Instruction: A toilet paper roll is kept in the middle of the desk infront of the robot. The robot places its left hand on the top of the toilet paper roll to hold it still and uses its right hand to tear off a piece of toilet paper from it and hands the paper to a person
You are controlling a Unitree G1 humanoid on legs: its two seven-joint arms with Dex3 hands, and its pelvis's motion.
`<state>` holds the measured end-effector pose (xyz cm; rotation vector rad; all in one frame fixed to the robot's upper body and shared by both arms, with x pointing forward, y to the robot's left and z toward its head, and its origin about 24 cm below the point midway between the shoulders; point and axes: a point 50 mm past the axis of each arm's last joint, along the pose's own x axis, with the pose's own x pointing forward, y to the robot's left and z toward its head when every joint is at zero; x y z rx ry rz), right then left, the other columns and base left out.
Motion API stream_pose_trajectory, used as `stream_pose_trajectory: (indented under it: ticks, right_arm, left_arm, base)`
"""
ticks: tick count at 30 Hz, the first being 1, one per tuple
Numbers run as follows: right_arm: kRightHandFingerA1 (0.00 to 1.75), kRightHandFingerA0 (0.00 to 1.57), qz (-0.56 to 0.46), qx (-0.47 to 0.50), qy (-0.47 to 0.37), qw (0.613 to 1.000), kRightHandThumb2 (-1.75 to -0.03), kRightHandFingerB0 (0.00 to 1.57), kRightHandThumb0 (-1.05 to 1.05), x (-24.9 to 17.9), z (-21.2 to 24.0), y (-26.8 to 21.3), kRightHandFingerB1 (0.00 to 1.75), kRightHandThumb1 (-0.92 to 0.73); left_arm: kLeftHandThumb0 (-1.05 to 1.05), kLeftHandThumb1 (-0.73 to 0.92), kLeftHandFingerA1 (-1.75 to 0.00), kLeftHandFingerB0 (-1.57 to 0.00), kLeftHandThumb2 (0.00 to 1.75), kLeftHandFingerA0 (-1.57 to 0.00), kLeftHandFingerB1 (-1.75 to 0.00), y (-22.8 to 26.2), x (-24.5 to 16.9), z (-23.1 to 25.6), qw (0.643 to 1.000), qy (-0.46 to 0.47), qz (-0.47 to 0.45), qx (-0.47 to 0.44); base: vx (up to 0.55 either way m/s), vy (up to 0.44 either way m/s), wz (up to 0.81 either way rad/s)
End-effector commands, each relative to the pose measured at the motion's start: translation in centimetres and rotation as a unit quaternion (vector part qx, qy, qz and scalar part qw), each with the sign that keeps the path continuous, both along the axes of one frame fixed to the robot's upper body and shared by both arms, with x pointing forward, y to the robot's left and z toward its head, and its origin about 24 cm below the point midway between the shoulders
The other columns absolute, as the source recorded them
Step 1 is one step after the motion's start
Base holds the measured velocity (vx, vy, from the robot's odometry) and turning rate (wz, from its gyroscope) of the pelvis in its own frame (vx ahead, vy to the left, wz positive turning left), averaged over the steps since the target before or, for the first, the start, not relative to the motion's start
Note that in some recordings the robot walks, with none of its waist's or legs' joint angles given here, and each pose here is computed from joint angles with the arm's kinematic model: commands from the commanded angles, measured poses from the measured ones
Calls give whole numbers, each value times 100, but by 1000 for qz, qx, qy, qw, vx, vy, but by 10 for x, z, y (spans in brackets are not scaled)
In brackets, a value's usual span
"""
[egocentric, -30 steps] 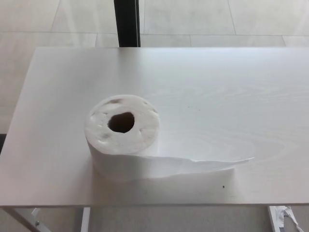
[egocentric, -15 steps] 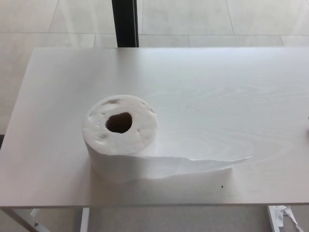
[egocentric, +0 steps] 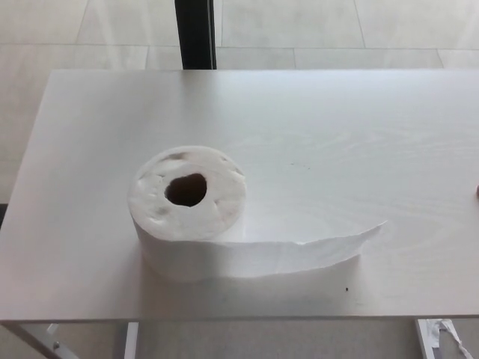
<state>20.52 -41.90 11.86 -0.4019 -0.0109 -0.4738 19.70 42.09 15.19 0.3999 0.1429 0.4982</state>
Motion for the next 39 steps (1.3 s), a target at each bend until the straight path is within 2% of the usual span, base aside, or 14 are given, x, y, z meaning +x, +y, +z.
stream_pose_trajectory:
  ticks: [1, 10, 13, 14, 19, 20, 22, 25, 26, 28, 32, 35, 38, 39]
  right_arm:
    - [54, 35, 239, -66, -77, 966, -87, 25, -68, 64, 51, 137, 43, -47]
    - [49, 39, 385, -166, 16, 908, -59, 42, -68, 66, 8, 218, 34, -58]
    - [52, 40, 400, -193, 37, 895, -59, 41, -69, 64, 0, 229, 34, -58]
    - [53, 43, 409, -208, 49, 887, -59, 43, -70, 64, -6, 233, 35, -60]
    - [60, 42, 434, -248, 87, 862, -88, 35, -70, 64, -14, 246, 48, -48]
    - [57, 50, 439, -263, 102, 853, -59, 43, -73, 64, -20, 250, 37, -61]
    - [58, 50, 447, -272, 112, 845, -60, 43, -73, 64, -26, 253, 37, -60]
    - [70, 46, 461, -301, 111, 827, -59, 39, -75, 64, -31, 261, 45, -64]
    - [67, 47, 469, -308, 105, 821, -59, 42, -73, 63, -32, 264, 44, -64]
    - [64, 41, 484, -320, 97, 809, -60, 41, -74, 61, -35, 268, 44, -65]
    - [77, 43, 483, -345, 112, 797, -60, 39, -77, 60, -34, 271, 46, -68]
    - [72, 37, 495, -364, 98, 783, -62, 36, -80, 56, -34, 276, 50, -73]
    - [66, 34, 496, -380, 93, 775, -74, 33, -84, 54, -33, 278, 50, -61]
    - [64, 32, 496, -392, 92, 769, -63, 35, -82, 52, -32, 281, 45, -76]
  left_arm:
    - [-47, 85, -51, -21, 64, -24, -39, -121, 70, 117, 976, -78, -189, 71]
    - [-52, 60, -63, -18, 102, -36, -50, -183, 101, 107, 945, -79, -300, 104]
    - [-59, 81, -53, -31, 65, -31, -42, -192, 101, 104, 941, -84, -311, 104]
    - [-61, 80, -99, -30, 64, -72, -43, -200, 102, 101, 941, -81, -312, 105]
    - [-58, 81, -92, -30, 63, -83, -44, -214, 100, 90, 939, -62, -319, 110]
    - [-58, 80, -154, -35, 63, -106, -42, -216, 99, 86, 940, -50, -320, 111]
    - [-59, 80, -159, -33, 63, -115, -41, -220, 98, 82, 939, -41, -324, 111]
    - [-58, 79, -150, -33, 63, -108, -42, -226, 97, 76, 933, -43, -337, 115]
    - [-60, 80, -73, -34, 64, -50, -42, -229, 96, 73, 930, -40, -343, 129]
    - [-61, 77, -108, -35, 62, -71, -42, -235, 96, 67, 923, -30, -354, 148]
    - [-62, 74, -74, -35, 64, -46, -44, -240, 95, 62, 914, -27, -366, 174]
    - [-57, 60, -112, -27, 103, -96, -53, -243, 92, 47, 906, -1, -360, 222]
    - [-57, 76, -156, -40, 67, -100, -46, -245, 90, 37, 902, 8, -365, 230]
    - [-62, 64, -62, -32, 103, -35, -55, -248, 89, 29, 897, 16, -377, 230]
  base:
    - [0, 0, 0]
    - [0, 0, 0]
    - [0, 0, 0]
    - [0, 0, 0]
    - [0, 0, 0]
    - [0, 0, 0]
    - [0, 0, 0]
    - [0, 0, 0]
    - [0, 0, 0]
    - [0, 0, 0]
    - [0, 0, 0]
    - [0, 0, 0]
    - [0, 0, 0]
    - [0, 0, 0]
